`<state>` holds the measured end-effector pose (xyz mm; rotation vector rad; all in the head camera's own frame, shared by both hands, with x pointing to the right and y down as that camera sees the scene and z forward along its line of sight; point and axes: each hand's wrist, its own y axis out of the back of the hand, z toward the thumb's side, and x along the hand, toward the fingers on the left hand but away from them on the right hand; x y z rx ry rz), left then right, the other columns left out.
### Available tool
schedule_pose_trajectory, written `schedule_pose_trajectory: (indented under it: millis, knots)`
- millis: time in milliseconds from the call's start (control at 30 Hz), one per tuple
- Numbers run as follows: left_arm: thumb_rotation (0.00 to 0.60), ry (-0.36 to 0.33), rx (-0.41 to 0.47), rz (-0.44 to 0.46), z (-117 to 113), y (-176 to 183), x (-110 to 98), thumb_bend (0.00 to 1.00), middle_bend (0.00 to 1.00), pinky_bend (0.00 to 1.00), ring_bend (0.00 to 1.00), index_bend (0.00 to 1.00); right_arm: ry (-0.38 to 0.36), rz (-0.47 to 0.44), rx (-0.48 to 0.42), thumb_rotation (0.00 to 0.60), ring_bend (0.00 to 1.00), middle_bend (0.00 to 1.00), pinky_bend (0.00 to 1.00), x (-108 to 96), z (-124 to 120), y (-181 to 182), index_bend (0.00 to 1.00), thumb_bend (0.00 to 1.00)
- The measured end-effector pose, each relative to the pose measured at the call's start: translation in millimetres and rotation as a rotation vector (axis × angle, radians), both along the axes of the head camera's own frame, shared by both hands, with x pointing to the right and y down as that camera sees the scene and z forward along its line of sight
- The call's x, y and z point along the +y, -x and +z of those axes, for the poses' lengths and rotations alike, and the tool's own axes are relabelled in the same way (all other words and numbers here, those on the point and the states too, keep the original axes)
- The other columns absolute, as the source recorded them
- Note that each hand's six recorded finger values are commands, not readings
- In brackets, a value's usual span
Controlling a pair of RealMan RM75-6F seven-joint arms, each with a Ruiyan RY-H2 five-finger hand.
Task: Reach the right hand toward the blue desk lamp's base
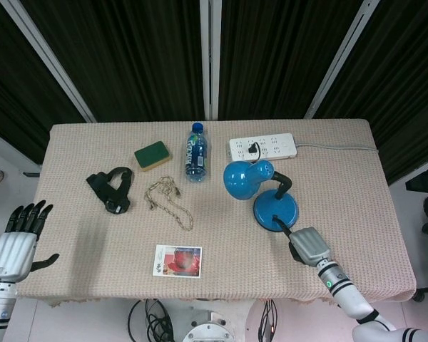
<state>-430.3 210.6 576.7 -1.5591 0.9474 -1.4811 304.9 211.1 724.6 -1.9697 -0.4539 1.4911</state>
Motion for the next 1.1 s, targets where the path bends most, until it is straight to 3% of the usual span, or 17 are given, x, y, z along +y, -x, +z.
schedule_pose_trajectory:
  millis: [233,400,500,600,733,800,900,933,967,1033,1100]
  knots:
    - [0.6,-0.001,0.002,-0.008,-0.4,2.4,0.7,0.06,0.0,0.0,0.0,0.0,0.013,-0.006,0.009,0.6,0.97,1.0,0.93,3.2,4.2,1.1,0.0,0.75]
    - [0.6,-0.007,0.002,-0.01,-2.5,3.9,1.4,0.06,0.0,0.0,0.0,0.0,-0.048,-0.008,-0.002,0.6,0.97,1.0,0.93,-3.2,-5.3,2.9,0.0,0.75]
    - [0.6,-0.01,0.001,-0.01,-3.7,4.2,1.5,0.06,0.0,0.0,0.0,0.0,-0.126,-0.01,-0.013,0.6,0.96,1.0,0.93,-10.3,-20.4,2.2,0.0,0.72]
    - [0.6,-0.014,0.003,-0.011,-4.9,4.3,1.2,0.06,0.0,0.0,0.0,0.0,-0.227,-0.01,-0.019,0.6,0.94,0.98,0.92,-17.2,-43.6,-4.3,0.0,0.63]
    - [0.6,-0.025,0.007,-0.015,-6.5,4.2,0.5,0.06,0.0,0.0,0.0,0.0,-0.401,-0.005,-0.038,0.6,0.81,0.84,0.84,-23.6,-81.9,-17.1,0.01,0.44]
    - [0.6,-0.023,0.009,-0.016,-6.3,4.1,0.4,0.06,0.0,0.0,0.0,0.0,-0.519,0.018,-0.054,0.6,0.67,0.72,0.78,-25.5,-106.1,-29.6,0.02,0.35]
    - [0.6,-0.02,0.01,-0.013,-4.9,3.4,-0.7,0.06,0.0,0.0,0.0,0.0,-0.675,0.082,-0.048,0.6,0.24,0.28,0.59,-21.5,-143.0,-59.0,0.0,0.16]
    - [0.6,-0.018,0.011,-0.012,-4.0,3.2,-0.7,0.06,0.0,0.0,0.0,0.0,-0.712,0.103,-0.036,0.6,0.1,0.13,0.47,-20.2,-153.0,-68.0,0.0,0.11]
    - [0.6,-0.013,0.012,-0.011,-2.2,3.0,-0.4,0.06,0.0,0.0,0.0,0.0,-0.749,0.13,-0.015,0.6,0.03,0.05,0.34,-19.3,-164.7,-79.5,0.0,0.07]
    - [0.6,-0.002,0.011,-0.009,0.9,3.1,0.4,0.06,0.0,0.0,0.0,0.0,-0.777,0.173,0.028,0.6,0.0,0.0,0.09,-18.3,-177.5,-97.1,0.0,0.01]
    - [0.6,0.005,0.01,-0.007,3.1,3.9,0.9,0.05,0.0,0.0,0.0,0.0,-0.766,0.225,0.093,0.6,0.0,0.0,0.01,-16.5,-184.8,-118.6,0.0,0.0]
